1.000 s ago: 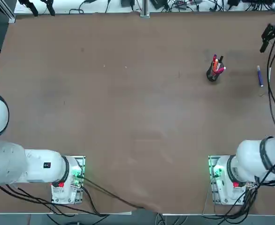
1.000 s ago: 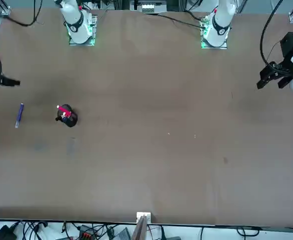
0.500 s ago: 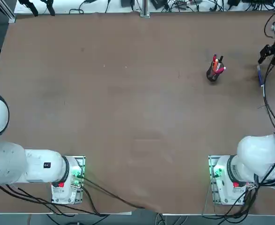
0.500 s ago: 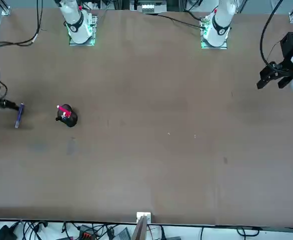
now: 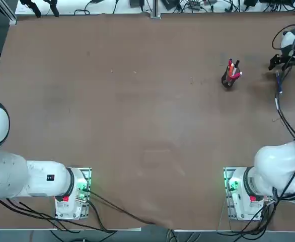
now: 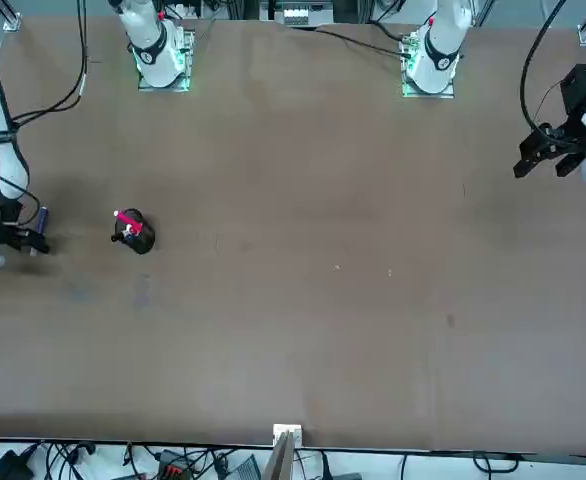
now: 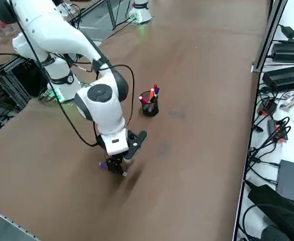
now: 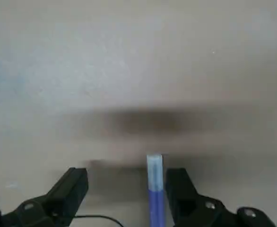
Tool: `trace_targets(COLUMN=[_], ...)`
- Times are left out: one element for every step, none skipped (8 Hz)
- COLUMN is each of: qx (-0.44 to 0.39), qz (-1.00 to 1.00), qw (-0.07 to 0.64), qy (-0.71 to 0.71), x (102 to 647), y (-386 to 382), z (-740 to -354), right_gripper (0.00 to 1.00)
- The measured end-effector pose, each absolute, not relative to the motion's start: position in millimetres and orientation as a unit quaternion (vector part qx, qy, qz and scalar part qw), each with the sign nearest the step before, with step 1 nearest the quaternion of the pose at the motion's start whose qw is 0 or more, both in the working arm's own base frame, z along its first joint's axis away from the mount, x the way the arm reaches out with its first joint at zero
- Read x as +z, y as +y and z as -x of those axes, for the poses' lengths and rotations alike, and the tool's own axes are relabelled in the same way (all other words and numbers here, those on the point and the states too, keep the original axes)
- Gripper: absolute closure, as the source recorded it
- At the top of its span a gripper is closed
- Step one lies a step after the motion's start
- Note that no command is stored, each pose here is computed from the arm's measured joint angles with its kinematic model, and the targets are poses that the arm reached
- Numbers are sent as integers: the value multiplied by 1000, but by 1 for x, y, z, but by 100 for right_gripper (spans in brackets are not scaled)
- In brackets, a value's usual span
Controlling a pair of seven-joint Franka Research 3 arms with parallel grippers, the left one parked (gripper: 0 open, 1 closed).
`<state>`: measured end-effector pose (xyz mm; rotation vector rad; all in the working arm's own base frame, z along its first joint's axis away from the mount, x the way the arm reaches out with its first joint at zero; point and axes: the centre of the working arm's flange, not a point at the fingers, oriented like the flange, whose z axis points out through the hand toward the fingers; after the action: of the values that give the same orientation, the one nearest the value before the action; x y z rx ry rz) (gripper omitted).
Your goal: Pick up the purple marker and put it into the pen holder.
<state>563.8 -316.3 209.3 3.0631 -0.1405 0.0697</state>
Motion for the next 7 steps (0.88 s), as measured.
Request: trace_targets(qx=[20,19,18,20,20,18,20], qz=[-998,-998,-997,-997,-997,-997,-997], qw=[36,35,35,36,35,34,33], qy=[-50,-56,-60,-64,-68,-69,-68], x=[204,202,200,198,194,187,187], y=[-321,-327,-332,-336,-340,-342,-340], z=[-560,-556,-553,-551,-548,-546,-547], right_gripper=[2,3,5,10,25,31,41])
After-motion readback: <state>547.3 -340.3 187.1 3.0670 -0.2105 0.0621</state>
